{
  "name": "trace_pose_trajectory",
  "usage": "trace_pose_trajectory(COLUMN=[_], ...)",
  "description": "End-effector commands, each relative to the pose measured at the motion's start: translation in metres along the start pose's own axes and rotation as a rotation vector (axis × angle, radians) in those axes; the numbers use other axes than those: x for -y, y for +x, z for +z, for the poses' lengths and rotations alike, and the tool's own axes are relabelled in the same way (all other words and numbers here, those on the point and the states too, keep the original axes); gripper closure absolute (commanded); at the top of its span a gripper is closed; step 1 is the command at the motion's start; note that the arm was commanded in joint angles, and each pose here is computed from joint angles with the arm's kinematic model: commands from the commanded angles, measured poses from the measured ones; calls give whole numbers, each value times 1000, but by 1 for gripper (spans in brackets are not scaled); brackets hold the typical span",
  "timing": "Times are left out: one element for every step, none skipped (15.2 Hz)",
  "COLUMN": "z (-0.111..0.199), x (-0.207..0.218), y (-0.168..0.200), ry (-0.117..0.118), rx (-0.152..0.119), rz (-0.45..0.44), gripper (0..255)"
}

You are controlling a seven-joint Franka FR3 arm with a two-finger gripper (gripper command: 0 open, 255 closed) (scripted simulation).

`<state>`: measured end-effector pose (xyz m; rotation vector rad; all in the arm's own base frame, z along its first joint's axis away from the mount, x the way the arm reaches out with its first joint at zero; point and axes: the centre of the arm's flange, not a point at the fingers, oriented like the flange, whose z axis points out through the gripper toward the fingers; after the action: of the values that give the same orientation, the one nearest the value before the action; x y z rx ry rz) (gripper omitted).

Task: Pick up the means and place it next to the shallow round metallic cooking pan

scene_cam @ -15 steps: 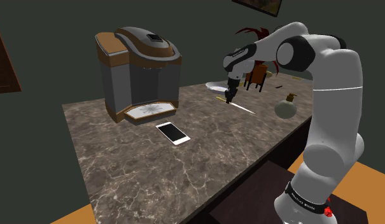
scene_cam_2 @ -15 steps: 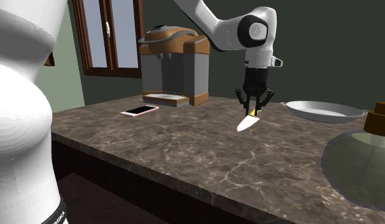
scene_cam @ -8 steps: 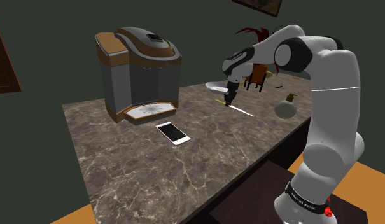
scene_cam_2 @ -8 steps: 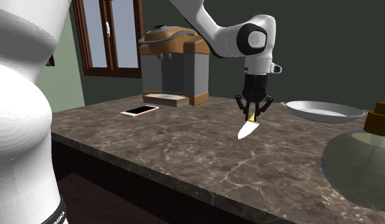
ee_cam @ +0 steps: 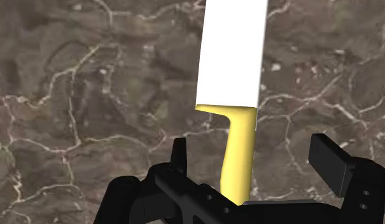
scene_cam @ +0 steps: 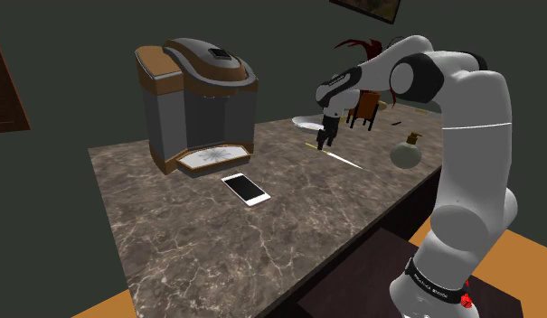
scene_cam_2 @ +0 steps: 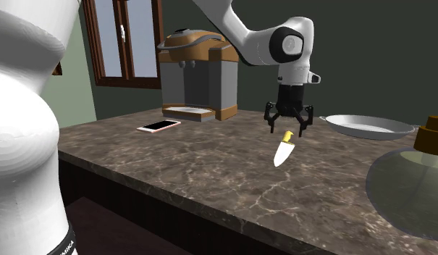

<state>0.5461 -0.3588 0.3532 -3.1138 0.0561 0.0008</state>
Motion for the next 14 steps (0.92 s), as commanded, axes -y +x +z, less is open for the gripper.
trace_pose_trajectory(z=[0, 0, -13, -26, -40, -50, -50, -50, -50, -50, -50, -50, -50, -50], x=[0, 0, 0, 0, 0, 0, 0, 0, 0, 0, 0, 0, 0, 0], y=[0, 0, 0, 0, 0, 0, 0, 0, 0, 0, 0, 0, 0, 0], ry=[0, 0, 0, 0, 0, 0, 0, 0, 0, 0, 0, 0, 0, 0], rx=[0, 0, 0, 0, 0, 0, 0, 0, 0, 0, 0, 0, 0, 0], rz=[0, 0, 0, 0, 0, 0, 0, 0, 0, 0, 0, 0, 0, 0], gripper=[0, 0, 0, 0, 0, 0, 0, 0, 0, 0, 0, 0, 0, 0])
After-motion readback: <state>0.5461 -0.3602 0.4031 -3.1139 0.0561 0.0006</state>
